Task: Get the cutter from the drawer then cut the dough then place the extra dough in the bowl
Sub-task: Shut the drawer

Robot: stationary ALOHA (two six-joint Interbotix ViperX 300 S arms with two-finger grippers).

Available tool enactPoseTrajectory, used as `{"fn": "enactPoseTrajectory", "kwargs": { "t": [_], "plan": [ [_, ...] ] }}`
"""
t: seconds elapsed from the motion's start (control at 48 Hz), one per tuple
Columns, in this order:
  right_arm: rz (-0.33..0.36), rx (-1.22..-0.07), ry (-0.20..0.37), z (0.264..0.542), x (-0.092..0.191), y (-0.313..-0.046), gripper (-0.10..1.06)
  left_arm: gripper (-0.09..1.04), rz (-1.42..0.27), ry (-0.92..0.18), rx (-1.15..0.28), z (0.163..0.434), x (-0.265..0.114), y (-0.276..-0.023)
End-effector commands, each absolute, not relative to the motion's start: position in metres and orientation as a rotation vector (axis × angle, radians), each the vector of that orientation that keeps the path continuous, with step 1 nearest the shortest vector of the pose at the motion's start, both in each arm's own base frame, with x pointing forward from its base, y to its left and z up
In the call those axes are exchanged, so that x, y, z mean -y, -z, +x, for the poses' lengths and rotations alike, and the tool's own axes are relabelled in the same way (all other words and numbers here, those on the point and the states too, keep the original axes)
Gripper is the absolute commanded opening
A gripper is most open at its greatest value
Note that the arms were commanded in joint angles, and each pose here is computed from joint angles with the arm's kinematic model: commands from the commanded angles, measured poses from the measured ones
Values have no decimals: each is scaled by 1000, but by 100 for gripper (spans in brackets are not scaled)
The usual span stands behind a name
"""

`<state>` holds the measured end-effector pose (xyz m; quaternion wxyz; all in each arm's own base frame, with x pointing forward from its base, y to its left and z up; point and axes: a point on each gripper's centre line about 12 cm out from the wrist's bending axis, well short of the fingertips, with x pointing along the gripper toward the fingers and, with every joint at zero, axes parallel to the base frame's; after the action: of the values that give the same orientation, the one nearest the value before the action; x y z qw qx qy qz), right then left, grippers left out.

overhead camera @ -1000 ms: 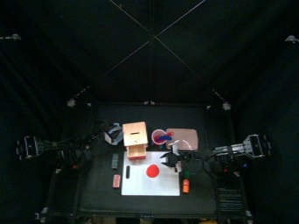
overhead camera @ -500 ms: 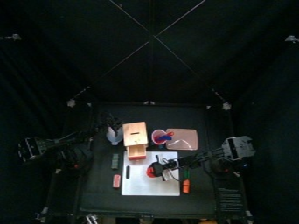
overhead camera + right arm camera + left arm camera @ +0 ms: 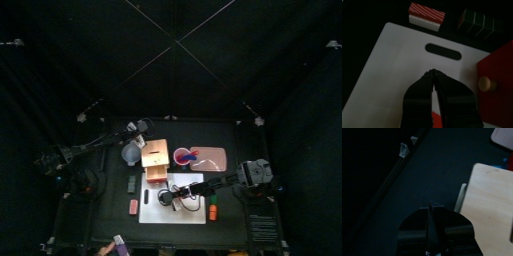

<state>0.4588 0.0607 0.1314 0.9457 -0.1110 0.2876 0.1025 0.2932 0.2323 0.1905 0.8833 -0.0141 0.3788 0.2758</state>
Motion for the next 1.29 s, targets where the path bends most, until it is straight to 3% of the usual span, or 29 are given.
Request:
{"fn": "enactPoseTrajectory", "kwargs": {
  "t": [0.021,0.271,0.5,0.812,1.292],
  "plan": [
    [-218,-541,-198,477,-61,-144,27,51,40,-574,-824,310,-251,-201],
    [-222,-558,-173,499,-49,-129,27,51,55,-542,-933,327,-265,-192],
    [-222,-561,-140,510,-31,-124,27,51,74,-421,-1004,347,-256,-187],
    [-223,-566,-82,517,1,-127,27,51,60,-308,-1008,359,-245,-178],
    [-238,-539,-9,535,46,-130,27,51,112,-263,-1004,381,-245,-178]
  ]
}}
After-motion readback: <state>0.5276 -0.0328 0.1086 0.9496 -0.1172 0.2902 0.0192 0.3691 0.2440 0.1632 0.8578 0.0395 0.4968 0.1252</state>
